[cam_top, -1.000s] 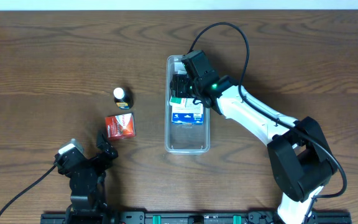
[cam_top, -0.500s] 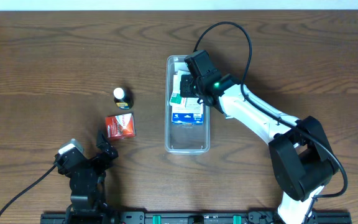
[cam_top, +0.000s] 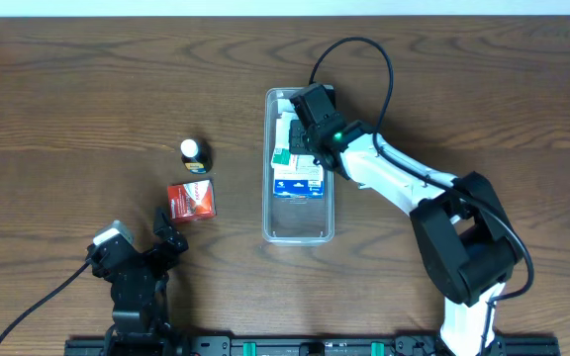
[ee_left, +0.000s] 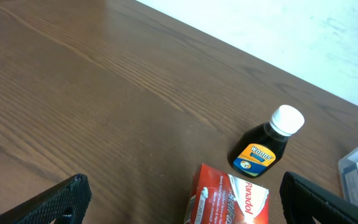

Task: Pack container
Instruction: 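Carry the white-green box into the container and release it, then move right gripper to the green ointment box and grasp it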

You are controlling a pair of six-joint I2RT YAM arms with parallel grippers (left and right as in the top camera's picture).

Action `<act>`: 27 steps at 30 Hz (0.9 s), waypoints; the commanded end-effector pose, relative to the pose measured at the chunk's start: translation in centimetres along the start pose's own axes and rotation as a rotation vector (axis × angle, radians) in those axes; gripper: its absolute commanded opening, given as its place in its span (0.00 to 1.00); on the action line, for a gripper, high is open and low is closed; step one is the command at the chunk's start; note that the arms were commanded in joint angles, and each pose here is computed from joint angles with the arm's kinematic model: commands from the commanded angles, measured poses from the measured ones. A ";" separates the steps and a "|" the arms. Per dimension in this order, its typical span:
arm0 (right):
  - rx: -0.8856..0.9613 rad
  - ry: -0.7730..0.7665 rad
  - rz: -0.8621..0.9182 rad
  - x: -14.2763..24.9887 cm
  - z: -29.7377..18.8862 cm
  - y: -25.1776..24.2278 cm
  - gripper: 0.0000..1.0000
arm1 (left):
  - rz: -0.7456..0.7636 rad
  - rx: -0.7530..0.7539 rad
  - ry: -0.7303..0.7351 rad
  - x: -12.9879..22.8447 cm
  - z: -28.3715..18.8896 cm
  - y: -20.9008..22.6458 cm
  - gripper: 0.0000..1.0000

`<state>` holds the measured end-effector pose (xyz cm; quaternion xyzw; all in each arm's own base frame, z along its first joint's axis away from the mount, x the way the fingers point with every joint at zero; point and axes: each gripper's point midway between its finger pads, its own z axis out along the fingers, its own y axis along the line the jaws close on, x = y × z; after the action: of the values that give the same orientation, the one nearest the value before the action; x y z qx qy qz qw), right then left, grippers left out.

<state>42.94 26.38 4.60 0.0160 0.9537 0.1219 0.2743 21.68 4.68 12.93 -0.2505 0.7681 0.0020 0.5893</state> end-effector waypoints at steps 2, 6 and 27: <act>-0.032 -0.028 -0.030 -0.9 0.0 0.7 0.01 | -0.003 -0.017 0.013 0.8 0.3 0.4 0.98; -0.128 -0.039 -0.090 -1.3 -0.1 2.6 0.01 | -0.003 -0.017 0.014 0.8 0.3 0.5 0.98; -0.125 -0.224 -0.164 -7.8 -12.2 1.3 0.28 | -0.003 -0.017 0.013 0.8 0.3 0.4 0.98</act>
<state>42.50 27.37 12.17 -0.0687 0.9285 0.1684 0.3238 21.69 4.68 12.95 -0.2506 0.7678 0.0019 0.5896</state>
